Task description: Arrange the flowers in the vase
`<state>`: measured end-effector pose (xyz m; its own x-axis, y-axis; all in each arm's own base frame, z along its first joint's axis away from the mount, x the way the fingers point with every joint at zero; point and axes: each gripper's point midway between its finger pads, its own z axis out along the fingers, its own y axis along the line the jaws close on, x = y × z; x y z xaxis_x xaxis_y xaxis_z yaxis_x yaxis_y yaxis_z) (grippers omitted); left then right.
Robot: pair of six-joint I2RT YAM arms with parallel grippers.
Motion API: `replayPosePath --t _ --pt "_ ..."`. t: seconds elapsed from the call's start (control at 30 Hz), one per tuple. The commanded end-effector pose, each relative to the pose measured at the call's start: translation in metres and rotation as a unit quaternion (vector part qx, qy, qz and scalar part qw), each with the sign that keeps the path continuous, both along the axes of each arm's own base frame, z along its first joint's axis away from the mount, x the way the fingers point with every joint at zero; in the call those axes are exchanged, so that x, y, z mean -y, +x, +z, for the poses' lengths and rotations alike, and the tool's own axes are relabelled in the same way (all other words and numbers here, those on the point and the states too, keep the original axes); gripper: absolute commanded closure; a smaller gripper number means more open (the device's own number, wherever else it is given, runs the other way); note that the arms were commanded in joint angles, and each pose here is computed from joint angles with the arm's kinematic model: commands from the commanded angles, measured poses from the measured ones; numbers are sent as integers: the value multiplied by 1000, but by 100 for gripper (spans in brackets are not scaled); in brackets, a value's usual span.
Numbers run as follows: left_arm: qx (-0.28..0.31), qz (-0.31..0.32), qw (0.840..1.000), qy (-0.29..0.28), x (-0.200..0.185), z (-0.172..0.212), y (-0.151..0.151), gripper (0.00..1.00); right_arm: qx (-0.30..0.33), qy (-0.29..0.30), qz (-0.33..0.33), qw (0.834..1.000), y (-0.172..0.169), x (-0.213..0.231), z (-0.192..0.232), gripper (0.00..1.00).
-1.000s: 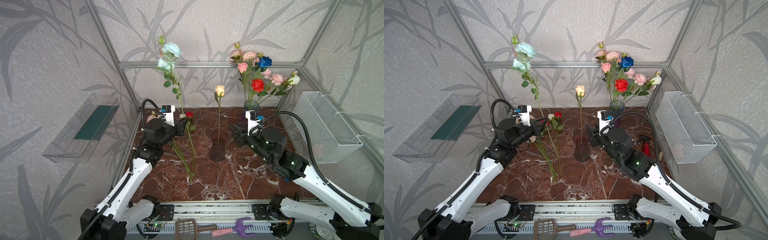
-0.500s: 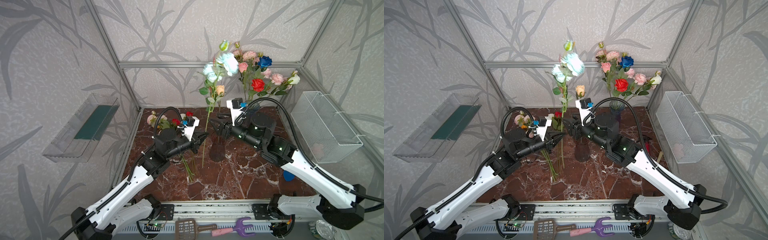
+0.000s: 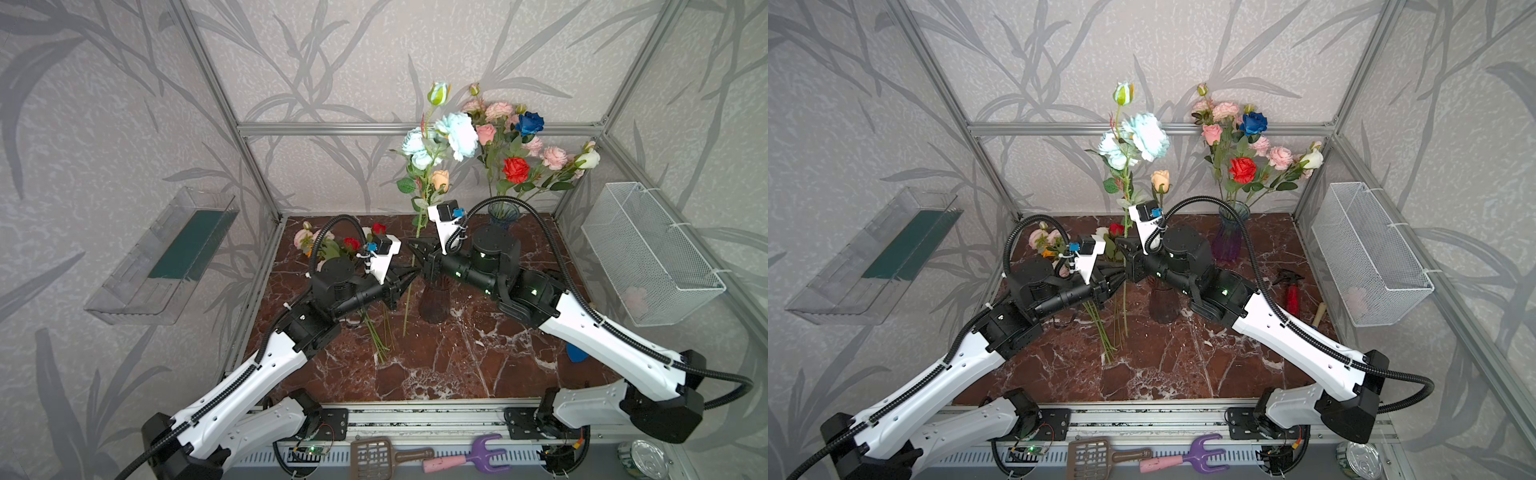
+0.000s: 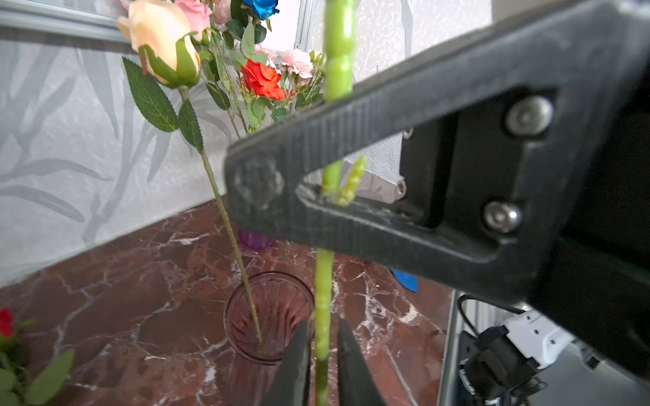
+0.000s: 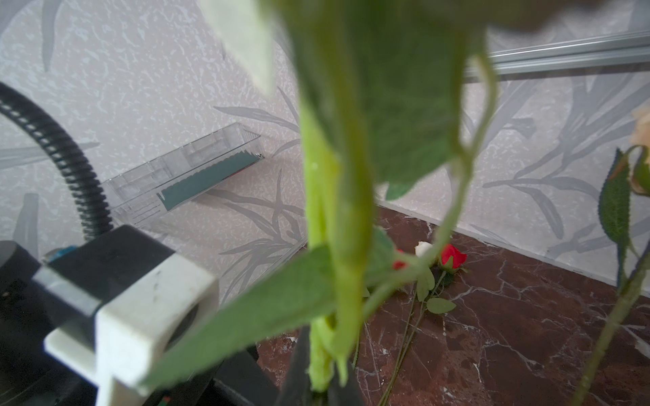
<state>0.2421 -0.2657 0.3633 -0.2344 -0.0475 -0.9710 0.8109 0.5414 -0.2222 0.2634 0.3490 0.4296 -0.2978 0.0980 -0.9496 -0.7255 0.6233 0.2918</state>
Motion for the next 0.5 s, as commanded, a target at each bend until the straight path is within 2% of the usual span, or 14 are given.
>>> replayPosePath --t 0.0,0.13,0.2,0.33,0.47 --pt "21 11 1000 -21 -4 15 -1 62 37 43 -13 998 -6 12 38 100" --pt "45 62 995 -60 -23 24 3 49 56 44 -31 997 -6 24 50 100" --pt "65 120 987 -80 -44 29 9 41 76 50 -48 995 -8 36 64 100" --pt "83 231 964 -107 -87 32 19 38 125 63 -102 985 -9 68 95 100" --pt "76 327 935 -117 -122 28 30 37 186 95 -168 964 -13 107 131 100"
